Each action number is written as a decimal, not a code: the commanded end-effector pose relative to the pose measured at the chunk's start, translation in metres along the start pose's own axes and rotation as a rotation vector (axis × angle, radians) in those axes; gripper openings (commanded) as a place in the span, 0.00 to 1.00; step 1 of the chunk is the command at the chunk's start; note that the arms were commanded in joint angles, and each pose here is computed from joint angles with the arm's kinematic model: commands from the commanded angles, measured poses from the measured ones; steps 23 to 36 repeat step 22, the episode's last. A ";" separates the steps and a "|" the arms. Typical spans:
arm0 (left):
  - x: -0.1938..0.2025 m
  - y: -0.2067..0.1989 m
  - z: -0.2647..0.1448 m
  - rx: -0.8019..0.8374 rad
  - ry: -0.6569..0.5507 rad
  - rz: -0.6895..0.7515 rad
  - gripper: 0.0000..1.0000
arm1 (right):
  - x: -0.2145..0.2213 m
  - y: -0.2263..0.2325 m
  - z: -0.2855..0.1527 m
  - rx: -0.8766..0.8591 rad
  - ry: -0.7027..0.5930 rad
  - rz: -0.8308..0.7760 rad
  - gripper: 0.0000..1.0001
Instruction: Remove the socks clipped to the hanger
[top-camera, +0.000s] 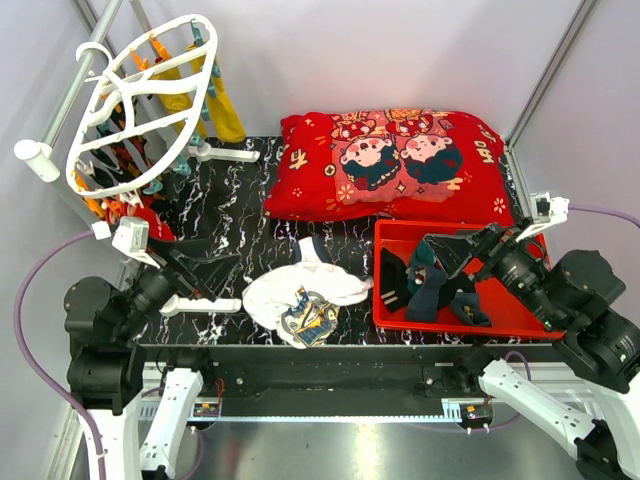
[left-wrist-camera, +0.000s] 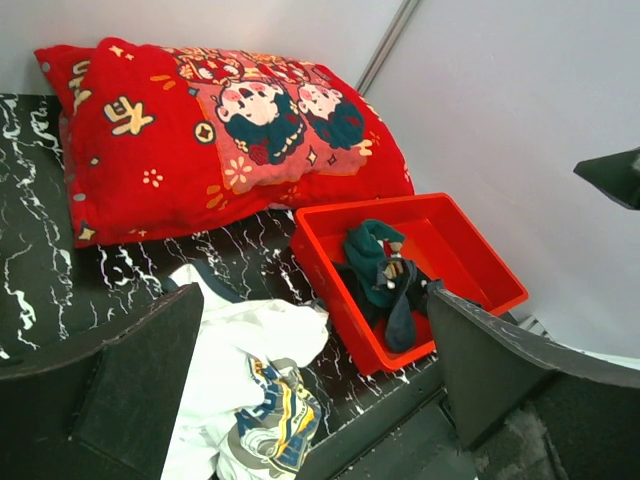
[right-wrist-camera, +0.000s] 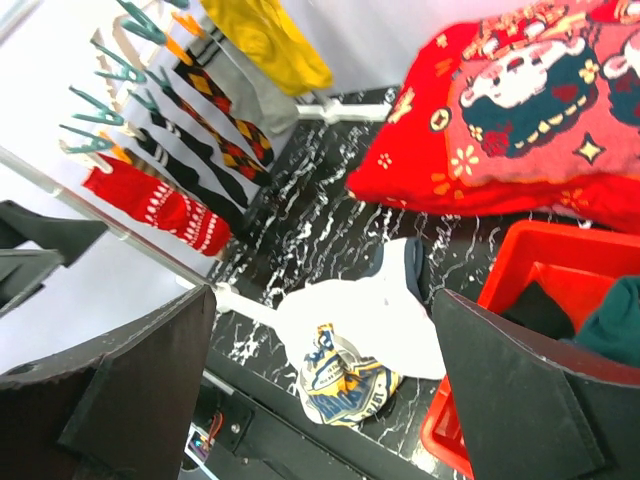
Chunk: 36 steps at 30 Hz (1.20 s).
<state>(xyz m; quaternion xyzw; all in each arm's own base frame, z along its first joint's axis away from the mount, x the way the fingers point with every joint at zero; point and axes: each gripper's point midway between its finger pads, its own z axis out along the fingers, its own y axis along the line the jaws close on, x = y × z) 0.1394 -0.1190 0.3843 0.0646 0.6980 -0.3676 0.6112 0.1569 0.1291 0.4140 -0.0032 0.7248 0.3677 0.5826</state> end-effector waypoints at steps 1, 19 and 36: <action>-0.001 -0.013 -0.004 0.058 -0.015 0.011 0.99 | -0.016 0.015 -0.009 -0.079 -0.062 -0.030 1.00; 0.005 -0.010 -0.006 0.049 -0.022 -0.012 0.99 | -0.018 0.015 -0.014 -0.090 -0.097 0.005 1.00; 0.004 -0.010 -0.005 0.050 -0.023 -0.011 0.99 | -0.015 0.013 -0.013 -0.087 -0.094 0.014 1.00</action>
